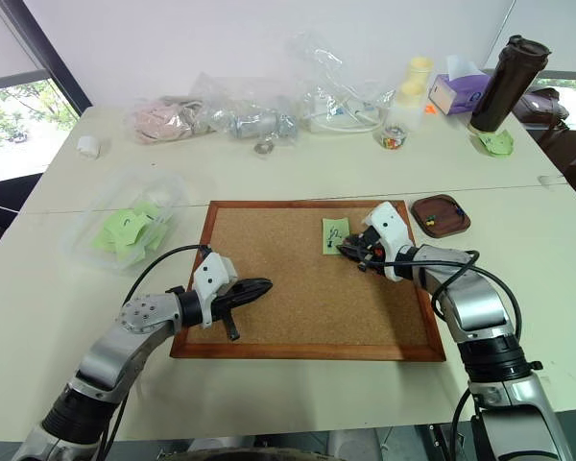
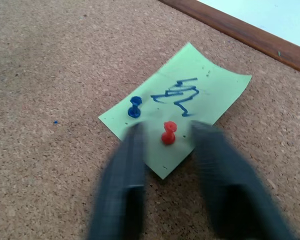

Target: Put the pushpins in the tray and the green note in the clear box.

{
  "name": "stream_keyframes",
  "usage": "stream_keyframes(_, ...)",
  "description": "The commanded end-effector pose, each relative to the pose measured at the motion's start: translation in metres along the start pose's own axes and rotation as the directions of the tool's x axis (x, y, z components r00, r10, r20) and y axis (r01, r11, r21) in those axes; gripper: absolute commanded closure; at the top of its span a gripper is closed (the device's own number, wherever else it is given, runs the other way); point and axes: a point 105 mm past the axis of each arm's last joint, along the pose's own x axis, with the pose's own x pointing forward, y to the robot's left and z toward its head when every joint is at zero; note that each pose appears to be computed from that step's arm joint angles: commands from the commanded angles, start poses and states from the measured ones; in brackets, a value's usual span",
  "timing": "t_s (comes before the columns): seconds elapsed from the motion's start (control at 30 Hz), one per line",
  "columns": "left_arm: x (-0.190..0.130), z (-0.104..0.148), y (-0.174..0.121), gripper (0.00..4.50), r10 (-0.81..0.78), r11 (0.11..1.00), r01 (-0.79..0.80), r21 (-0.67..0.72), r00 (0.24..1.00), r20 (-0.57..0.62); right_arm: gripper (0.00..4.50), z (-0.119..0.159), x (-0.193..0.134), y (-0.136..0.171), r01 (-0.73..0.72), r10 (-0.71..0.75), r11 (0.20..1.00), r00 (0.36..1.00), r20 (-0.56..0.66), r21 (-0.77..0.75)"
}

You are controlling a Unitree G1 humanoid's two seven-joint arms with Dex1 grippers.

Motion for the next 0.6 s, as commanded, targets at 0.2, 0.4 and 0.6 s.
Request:
stream_keyframes(0.2, -0.0017, -0.0187, -0.0048, 4.5, -0.012, 0.999, 0.008, -0.048, 0.997, -0.072, 1.74, 0.0065, -0.0024, -0.0033, 0.009, -0.008, 1.0, 1.0, 0.025, -0.017)
stream_keyframes(0.4, -0.0012, -0.0179, -0.0042, 4.5, -0.009, 0.999, 0.006, -0.045, 0.997, -0.072, 4.4, 0.007, -0.0022, -0.0013, 0.001, -0.001, 1.0, 1.0, 0.03, -0.02)
stream_keyframes(0.6, -0.0015, -0.0175, -0.0034, 4.5, -0.008, 0.999, 0.005, -0.046, 0.997, -0.074, 4.4, 0.0083, -0.0053, -0.0031, 0.021, -0.02, 0.999, 1.0, 0.022, -0.037)
